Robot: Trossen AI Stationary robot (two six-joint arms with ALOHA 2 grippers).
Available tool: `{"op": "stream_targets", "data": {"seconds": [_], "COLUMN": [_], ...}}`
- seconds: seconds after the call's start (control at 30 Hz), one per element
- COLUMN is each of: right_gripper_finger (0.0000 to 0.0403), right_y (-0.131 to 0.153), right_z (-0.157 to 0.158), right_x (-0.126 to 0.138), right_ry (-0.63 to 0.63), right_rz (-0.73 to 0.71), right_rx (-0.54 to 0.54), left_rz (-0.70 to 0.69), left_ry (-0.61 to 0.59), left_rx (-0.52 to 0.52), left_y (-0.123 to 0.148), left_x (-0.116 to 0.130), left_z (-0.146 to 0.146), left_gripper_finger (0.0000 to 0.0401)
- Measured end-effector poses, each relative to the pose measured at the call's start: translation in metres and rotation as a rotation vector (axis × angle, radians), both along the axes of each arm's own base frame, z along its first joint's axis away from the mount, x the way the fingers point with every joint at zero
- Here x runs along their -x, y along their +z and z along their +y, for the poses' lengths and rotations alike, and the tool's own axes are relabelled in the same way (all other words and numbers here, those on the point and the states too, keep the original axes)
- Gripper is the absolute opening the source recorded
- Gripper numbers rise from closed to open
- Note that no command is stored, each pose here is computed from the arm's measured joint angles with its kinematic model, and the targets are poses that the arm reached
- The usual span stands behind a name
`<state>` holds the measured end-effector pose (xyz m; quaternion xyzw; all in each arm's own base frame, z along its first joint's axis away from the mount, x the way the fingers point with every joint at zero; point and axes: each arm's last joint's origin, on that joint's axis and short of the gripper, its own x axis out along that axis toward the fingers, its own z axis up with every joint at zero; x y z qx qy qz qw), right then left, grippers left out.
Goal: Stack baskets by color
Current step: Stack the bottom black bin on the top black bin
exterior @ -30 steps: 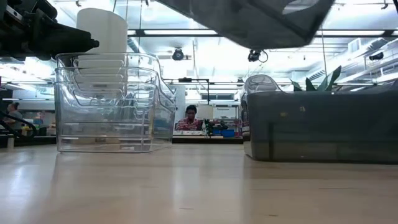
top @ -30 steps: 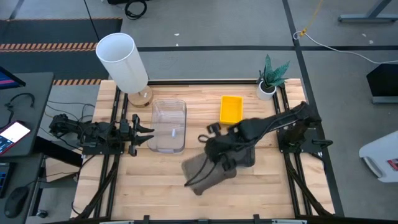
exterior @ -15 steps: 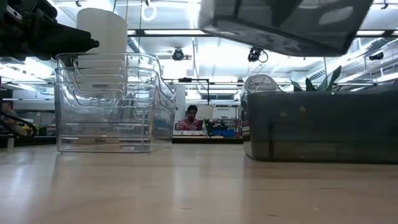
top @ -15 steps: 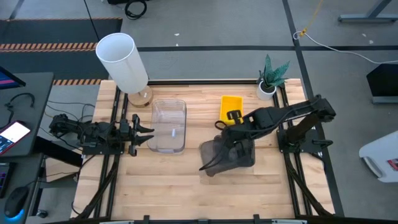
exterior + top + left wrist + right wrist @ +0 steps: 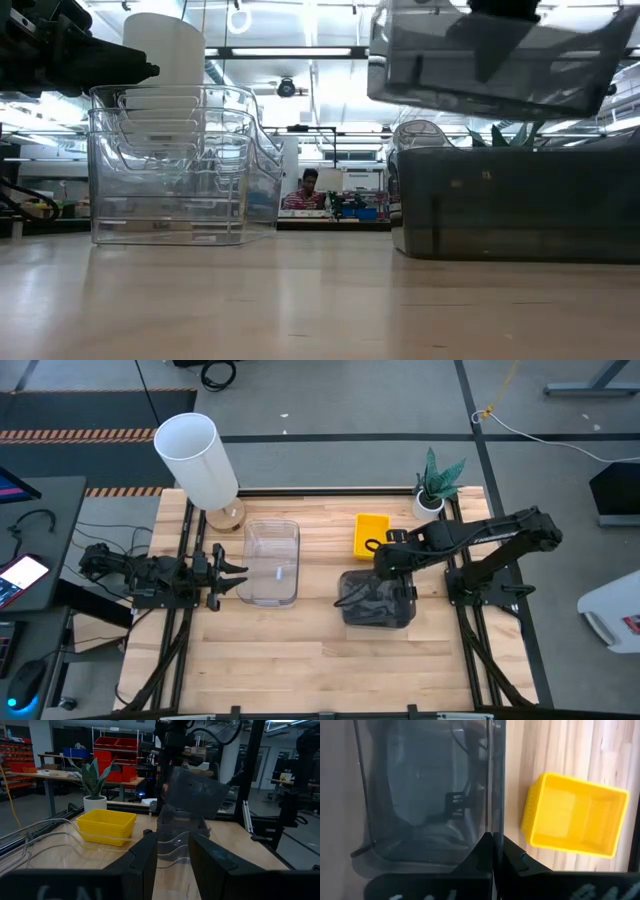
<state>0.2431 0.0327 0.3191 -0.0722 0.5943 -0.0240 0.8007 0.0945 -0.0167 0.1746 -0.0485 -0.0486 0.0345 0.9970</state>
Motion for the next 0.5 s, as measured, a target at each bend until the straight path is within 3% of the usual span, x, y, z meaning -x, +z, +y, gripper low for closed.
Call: {"op": "stream_targets", "data": {"seconds": [0.27,0.5], "right_gripper_finger": [0.0006,0.0006], "right_y": [0.008,-0.007], "right_z": [0.006,0.025], "right_x": [-0.022,-0.063], "right_ry": [0.012,0.078], "right_rz": [-0.126,-0.059], "right_rx": [-0.027,-0.082], "left_rz": [0.0,0.0], "left_ry": [0.0,0.0], "left_rx": [0.0,0.0], "left_y": [0.0,0.0], "left_x": [0.0,0.0], "left_z": [0.0,0.0], "left_gripper_finger": [0.0117,0.0117]}}
